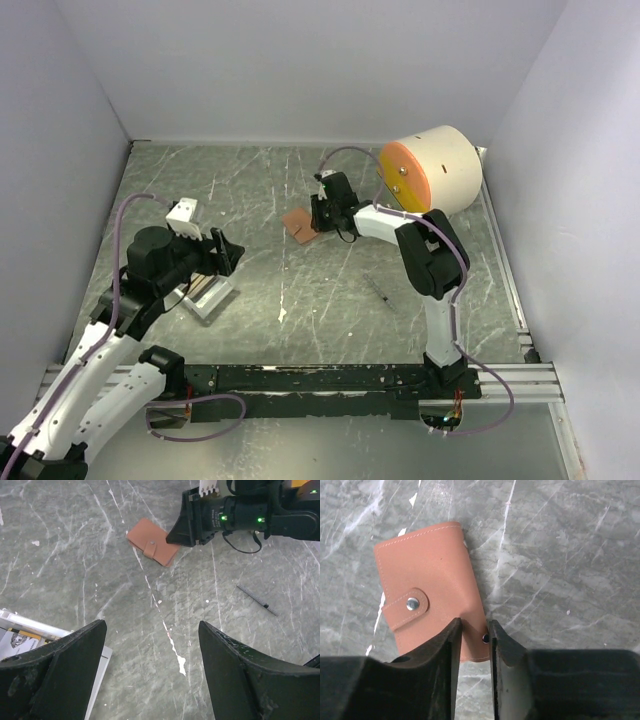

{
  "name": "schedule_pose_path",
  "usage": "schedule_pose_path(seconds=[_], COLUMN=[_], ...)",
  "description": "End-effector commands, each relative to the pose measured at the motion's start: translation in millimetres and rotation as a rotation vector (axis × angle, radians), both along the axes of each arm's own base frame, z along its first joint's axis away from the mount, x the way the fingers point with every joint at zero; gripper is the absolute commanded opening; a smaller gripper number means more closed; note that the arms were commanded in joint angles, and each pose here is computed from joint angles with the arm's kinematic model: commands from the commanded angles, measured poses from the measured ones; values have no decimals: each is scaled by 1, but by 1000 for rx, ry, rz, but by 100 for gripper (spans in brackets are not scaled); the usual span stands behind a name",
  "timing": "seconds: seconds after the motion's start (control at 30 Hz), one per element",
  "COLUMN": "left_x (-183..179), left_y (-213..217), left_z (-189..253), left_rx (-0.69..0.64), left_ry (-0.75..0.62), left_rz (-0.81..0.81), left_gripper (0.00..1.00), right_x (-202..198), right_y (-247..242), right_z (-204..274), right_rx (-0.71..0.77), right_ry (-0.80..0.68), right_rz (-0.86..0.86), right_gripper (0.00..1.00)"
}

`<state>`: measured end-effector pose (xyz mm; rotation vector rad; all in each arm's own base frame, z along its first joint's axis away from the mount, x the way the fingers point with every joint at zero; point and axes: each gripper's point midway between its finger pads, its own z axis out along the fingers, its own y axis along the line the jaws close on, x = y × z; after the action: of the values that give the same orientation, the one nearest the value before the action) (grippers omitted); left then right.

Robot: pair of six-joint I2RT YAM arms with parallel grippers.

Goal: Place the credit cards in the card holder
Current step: Open the card holder at the center of the board.

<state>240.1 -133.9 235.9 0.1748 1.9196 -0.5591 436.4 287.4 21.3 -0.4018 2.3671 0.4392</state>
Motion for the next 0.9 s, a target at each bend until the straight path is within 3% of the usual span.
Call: schedule_pose_path(seconds=[0.0,0.2,0.43,0.87], left_x=[5,10,8,3], left_y=[-2,-7,-39,-96], left_z=[2,-10,-39,-77], left_rx=[-6,-7,-73,-139], left_ry=[1,57,298,512], left_rz=[-3,-9,-107,-280], left_gripper=[84,68,58,60], right_x=[-30,-55,-103,-172], right_y=[-13,-26,-50,-29], right_z=[-19,-4,5,58], right_rx=[-18,12,77,352], right_ry=[81,109,147,160], right_rz=[8,-41,-143,-100], right_gripper=[20,10,6,6])
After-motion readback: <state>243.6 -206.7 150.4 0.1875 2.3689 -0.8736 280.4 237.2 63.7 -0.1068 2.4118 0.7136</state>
